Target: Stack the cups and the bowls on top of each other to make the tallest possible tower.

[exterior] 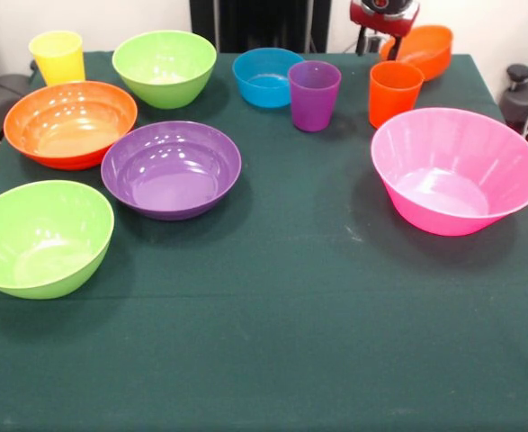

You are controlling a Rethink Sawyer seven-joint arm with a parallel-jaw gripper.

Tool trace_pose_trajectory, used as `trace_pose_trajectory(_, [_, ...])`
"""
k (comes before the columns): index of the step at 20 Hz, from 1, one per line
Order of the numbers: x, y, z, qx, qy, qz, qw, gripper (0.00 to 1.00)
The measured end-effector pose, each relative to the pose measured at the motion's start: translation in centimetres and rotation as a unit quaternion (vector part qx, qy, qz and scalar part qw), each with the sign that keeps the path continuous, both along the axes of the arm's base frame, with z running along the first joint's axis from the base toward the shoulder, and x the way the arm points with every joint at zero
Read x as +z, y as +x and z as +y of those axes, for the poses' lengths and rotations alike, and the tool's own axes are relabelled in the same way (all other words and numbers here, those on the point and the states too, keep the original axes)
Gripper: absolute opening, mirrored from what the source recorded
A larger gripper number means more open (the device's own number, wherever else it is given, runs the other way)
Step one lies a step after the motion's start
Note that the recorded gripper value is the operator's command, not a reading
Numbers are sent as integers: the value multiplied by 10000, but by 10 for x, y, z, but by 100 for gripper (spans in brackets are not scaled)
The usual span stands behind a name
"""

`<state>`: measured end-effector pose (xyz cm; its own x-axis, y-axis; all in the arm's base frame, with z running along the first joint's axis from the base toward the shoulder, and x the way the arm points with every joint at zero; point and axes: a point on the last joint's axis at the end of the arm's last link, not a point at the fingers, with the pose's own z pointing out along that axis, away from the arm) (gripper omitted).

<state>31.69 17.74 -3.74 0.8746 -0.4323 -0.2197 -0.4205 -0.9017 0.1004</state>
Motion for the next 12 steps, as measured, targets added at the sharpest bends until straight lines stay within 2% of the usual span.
trace_pose_trajectory(12, [-5, -9, -16, -93, -167, 125, 9997, 100])
